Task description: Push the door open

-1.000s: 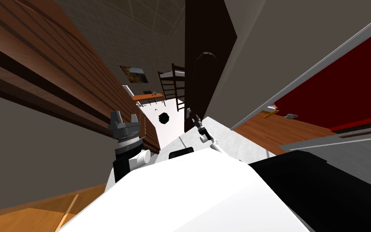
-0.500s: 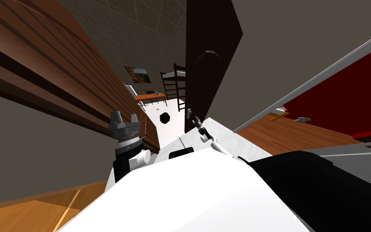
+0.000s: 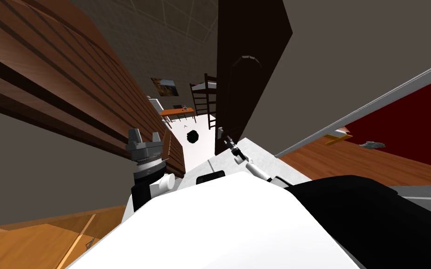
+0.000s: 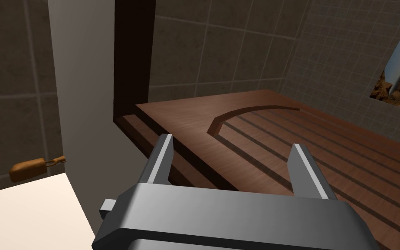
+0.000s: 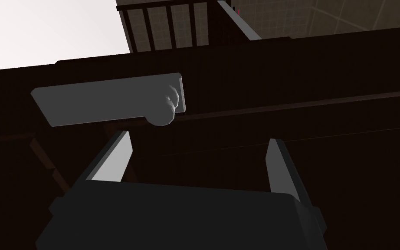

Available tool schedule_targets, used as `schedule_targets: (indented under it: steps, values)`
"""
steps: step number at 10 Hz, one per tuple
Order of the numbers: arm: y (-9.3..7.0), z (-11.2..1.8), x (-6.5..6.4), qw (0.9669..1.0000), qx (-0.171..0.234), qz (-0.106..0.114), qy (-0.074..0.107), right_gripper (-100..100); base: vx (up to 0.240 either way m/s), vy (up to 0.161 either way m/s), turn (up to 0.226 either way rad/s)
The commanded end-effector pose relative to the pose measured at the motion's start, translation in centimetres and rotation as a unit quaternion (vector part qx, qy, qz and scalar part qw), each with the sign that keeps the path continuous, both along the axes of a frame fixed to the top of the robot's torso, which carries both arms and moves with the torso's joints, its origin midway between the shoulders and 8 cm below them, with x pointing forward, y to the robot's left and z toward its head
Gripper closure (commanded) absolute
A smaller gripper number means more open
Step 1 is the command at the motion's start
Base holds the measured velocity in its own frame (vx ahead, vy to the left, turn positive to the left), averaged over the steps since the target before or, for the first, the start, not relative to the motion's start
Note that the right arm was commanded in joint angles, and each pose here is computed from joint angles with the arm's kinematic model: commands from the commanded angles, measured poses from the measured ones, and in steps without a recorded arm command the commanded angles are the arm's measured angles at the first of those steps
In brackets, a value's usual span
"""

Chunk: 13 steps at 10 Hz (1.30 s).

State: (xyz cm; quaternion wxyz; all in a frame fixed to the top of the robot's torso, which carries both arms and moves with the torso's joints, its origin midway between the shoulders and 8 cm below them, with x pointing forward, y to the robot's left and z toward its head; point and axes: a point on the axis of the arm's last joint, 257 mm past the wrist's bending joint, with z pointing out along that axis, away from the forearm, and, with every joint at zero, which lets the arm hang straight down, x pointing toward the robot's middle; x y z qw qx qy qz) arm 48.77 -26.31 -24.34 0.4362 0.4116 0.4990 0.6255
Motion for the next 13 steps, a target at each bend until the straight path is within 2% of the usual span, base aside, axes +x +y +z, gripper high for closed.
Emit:
schedule_targets:
  steps: [1, 4, 5, 10, 11, 13]
  values:
    - [-1.0, -1.2, 0.2, 0.9998, -0.011, -0.001, 0.015, -100, 0.055, -0.083, 0.119]
    - [-2.7, -3.0, 0.7, 0.9988, -0.030, -0.004, 0.038, -100, 0.052, -0.085, 0.099]
    - [-2.7, -3.0, 0.7, 0.9988, -0.030, -0.004, 0.038, -100, 0.029, -0.053, 0.025]
    - [-5.9, -5.3, 1.3, 0.9957, -0.060, -0.014, 0.069, -100, 0.041, -0.065, 0.078]
    - [-5.5, -5.0, 1.3, 0.9963, -0.056, -0.012, 0.065, -100, 0.023, -0.034, 0.016]
    - [-5.6, -5.1, 1.7, 0.9961, -0.056, -0.018, 0.066, -100, 0.122, 0.016, 0.056]
